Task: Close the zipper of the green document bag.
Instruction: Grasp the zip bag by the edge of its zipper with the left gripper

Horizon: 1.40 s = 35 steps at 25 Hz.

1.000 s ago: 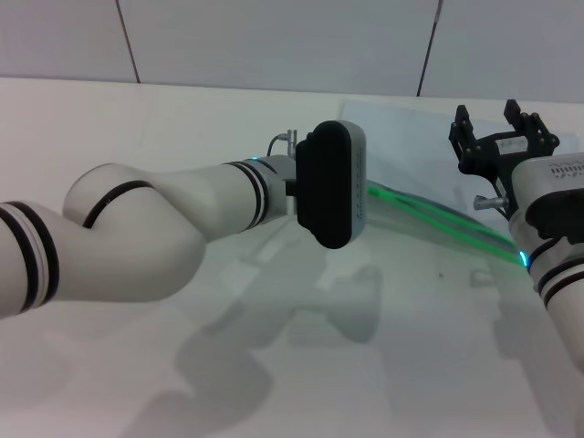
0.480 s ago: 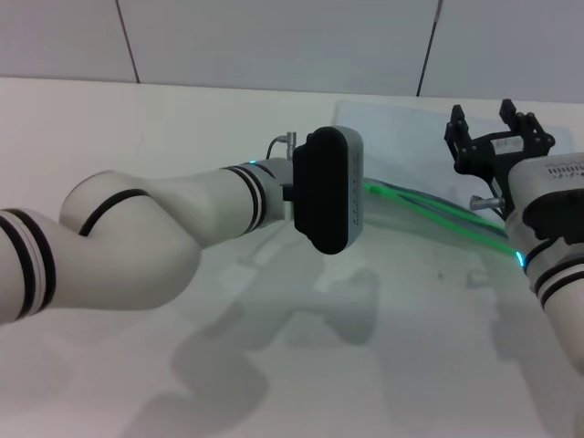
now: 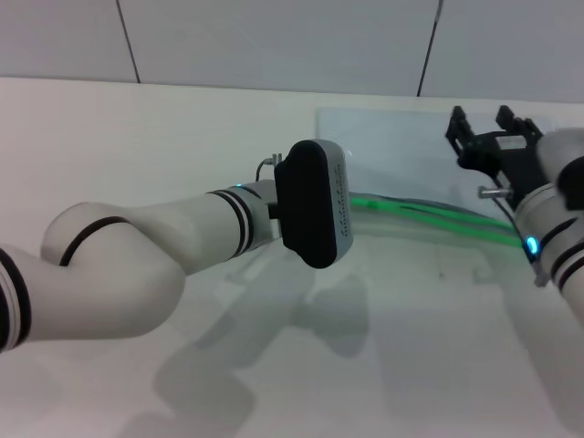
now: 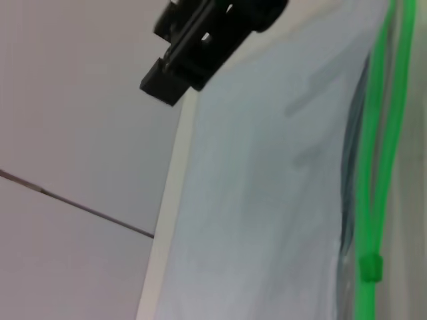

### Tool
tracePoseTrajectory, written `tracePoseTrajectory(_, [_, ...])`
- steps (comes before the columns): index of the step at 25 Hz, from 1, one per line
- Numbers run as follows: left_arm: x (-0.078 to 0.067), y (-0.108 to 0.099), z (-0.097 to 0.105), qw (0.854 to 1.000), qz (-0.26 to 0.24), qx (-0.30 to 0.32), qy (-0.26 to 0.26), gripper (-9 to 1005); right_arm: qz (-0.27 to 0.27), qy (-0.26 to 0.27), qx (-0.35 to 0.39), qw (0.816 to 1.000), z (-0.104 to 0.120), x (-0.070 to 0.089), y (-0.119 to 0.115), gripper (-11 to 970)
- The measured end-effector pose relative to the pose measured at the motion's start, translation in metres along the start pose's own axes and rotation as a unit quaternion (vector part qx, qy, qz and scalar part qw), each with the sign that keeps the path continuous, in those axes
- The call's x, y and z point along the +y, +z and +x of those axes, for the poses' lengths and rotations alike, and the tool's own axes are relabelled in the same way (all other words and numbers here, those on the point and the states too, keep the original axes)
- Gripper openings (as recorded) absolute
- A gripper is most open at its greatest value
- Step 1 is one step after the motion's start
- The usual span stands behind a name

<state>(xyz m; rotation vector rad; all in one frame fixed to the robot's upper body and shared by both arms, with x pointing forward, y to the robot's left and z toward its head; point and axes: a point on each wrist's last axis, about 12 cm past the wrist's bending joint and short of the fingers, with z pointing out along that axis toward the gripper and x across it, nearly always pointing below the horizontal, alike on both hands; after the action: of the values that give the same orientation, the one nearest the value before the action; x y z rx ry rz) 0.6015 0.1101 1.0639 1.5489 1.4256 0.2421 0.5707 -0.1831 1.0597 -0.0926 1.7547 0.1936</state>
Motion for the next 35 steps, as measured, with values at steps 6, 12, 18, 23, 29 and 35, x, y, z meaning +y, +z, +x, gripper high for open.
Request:
tracePoseTrajectory(6, [-0.003,-0.002,0.002,1.000,0.001,0.002,-0.017,70,-0.035,0.018,0.032,0.999,-0.015,-0.008,0.005,572])
tracePoseTrajectory(12, [-0.002,-0.006,-0.001,0.999,-0.007,-0.008,-0.031,67,-0.070,0.014,0.048,0.996,-0.033,-0.014,0.003,571])
tracePoseTrajectory(18, [-0.001,-0.007,-0.005,0.999,-0.010,-0.015,-0.038,66,-0.111,-0.004,0.074,0.991,-0.054,-0.016,0.002,569])
tracePoseTrajectory(23, [0.004,-0.010,-0.006,0.998,-0.021,-0.019,-0.050,66,-0.139,-0.043,0.097,0.985,-0.061,-0.013,0.003,568])
tracePoseTrajectory(29, [0.007,-0.015,-0.005,0.997,-0.034,-0.023,-0.065,65,-0.183,-0.116,0.122,0.969,-0.068,-0.004,0.006,567])
tracePoseTrajectory(35, [0.009,-0.017,-0.003,0.996,-0.041,-0.022,-0.072,63,-0.236,-0.174,0.119,0.949,-0.078,-0.003,0.000,566])
